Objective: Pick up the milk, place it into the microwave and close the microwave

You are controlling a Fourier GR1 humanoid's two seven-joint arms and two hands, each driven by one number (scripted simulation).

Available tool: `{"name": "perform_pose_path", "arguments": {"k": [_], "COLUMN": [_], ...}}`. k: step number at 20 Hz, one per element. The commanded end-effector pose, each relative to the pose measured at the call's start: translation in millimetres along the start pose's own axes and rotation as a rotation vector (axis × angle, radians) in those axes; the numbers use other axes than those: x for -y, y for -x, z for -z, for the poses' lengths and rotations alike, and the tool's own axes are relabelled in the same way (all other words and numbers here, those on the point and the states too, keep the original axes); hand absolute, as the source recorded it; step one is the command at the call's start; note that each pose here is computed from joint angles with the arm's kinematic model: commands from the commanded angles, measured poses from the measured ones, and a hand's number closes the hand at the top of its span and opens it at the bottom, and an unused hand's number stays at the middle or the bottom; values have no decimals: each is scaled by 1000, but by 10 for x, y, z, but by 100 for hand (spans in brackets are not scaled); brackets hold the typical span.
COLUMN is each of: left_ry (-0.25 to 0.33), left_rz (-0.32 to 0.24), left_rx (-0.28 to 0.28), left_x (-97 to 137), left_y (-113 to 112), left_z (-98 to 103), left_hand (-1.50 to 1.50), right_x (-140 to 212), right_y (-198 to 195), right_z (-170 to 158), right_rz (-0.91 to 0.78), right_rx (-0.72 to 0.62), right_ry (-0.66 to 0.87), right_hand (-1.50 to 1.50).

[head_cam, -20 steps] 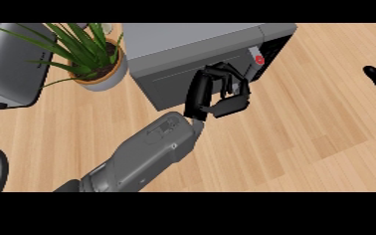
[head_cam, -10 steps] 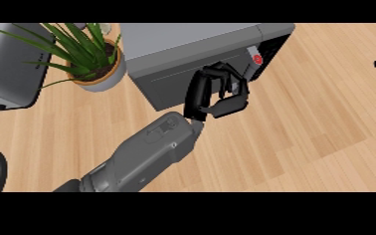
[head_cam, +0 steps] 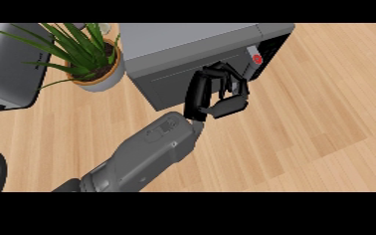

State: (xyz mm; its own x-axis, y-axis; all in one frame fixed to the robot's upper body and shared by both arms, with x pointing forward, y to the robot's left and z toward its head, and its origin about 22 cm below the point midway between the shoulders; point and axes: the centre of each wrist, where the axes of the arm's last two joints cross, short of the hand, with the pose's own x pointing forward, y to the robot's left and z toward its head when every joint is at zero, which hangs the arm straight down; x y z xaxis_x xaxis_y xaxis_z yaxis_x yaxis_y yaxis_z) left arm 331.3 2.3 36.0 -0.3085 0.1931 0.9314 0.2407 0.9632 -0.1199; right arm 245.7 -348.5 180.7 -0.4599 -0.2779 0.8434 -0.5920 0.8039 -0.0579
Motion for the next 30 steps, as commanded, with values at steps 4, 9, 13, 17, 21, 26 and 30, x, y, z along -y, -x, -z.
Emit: {"name": "perform_pose_path", "arguments": {"k": [4,9,13,17,21,26,30], "left_ry": [-47,-39,-48,-46,-36,-59,-47], "left_rz": [21,21,26,13,11,6,-4], "left_rx": [-12,-3,4,-1,11,4,20], "left_x": [-98,-83,-95,-87,-83,-94,-71], "left_y": [-24,-19,-3,-4,-9,6,-25], "left_z": [241,233,233,233,250,242,271], "left_hand": [150,150,150,150,150,150,150], "right_x": [49,39,24,2,60,39,75], "right_y": [-67,-140,-108,-123,-152,-170,-182], "right_z": [18,99,81,115,110,125,125], "right_rz": [10,15,52,73,69,82,75], "right_rx": [18,9,-13,-6,-18,-8,-14], "right_ry": [14,-63,-92,-123,-108,-128,-133], "right_hand": [-150,-150,-150,-150,-150,-150,-150]}}
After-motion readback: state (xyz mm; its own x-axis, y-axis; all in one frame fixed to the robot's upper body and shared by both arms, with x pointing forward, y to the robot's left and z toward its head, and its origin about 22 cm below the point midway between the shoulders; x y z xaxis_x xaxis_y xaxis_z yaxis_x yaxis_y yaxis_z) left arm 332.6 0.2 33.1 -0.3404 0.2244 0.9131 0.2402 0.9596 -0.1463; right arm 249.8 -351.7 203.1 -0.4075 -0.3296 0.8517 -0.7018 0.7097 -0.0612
